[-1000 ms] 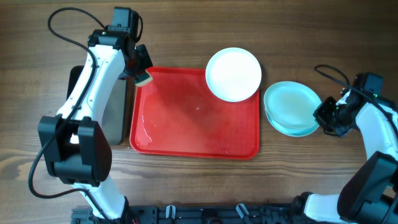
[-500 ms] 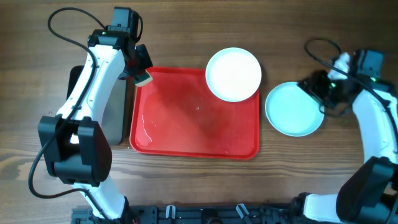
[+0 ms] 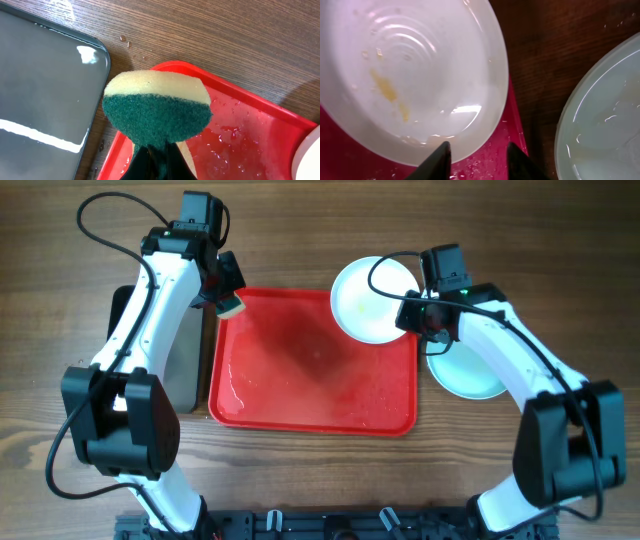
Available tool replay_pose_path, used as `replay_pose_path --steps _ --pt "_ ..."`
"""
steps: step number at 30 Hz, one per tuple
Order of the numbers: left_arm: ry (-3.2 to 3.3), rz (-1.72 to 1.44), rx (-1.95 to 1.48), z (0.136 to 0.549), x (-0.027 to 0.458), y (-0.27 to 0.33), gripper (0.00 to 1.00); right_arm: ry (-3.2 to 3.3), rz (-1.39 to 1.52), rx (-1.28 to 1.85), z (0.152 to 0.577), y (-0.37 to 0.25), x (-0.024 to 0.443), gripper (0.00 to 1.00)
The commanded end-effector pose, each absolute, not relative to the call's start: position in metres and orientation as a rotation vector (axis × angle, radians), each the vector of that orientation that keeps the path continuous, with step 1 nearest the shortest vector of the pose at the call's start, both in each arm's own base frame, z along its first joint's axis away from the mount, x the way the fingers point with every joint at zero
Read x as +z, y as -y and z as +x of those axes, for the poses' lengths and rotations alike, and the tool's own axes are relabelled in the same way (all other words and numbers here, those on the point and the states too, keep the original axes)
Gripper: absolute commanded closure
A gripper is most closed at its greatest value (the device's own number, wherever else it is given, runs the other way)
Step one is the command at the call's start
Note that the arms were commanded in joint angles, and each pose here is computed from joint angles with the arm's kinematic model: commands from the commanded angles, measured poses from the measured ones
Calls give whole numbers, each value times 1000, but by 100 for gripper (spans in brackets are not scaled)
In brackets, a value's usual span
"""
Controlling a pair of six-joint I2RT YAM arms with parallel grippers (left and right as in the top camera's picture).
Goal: Clean dirty plates on tray and stack at the side
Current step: 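Grip the white plate's rim with the right gripper and pull it center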
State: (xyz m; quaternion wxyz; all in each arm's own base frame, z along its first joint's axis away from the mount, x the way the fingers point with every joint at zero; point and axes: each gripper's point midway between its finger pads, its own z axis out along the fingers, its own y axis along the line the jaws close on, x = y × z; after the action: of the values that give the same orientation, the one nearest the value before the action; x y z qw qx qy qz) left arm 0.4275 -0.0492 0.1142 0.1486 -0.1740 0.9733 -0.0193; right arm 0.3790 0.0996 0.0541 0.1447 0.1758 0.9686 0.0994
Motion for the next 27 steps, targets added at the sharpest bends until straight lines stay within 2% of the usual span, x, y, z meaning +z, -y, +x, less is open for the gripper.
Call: replay_pose_path --steps 1,8,11,13,21,25,27 --pt "-2792 -515 -69 426 116 51 96 -2832 555 299 379 -104 37 68" --pt "-2792 -515 -69 426 116 51 96 -2880 548 311 375 -113 20 73" --pt "-2792 -515 -69 426 116 51 96 -2910 499 379 371 -132 14 82" --pt "-2792 -515 -69 426 116 51 96 -2926 453 393 366 -145 11 84" --pt "-2792 -515 -69 426 116 51 96 -2939 217 474 349 -203 14 86" --pt "-2792 -515 -69 426 116 51 96 -2938 -47 625 329 -249 21 86" --pt "-2792 -515 -69 426 116 51 96 -2926 -117 621 327 -258 26 79"
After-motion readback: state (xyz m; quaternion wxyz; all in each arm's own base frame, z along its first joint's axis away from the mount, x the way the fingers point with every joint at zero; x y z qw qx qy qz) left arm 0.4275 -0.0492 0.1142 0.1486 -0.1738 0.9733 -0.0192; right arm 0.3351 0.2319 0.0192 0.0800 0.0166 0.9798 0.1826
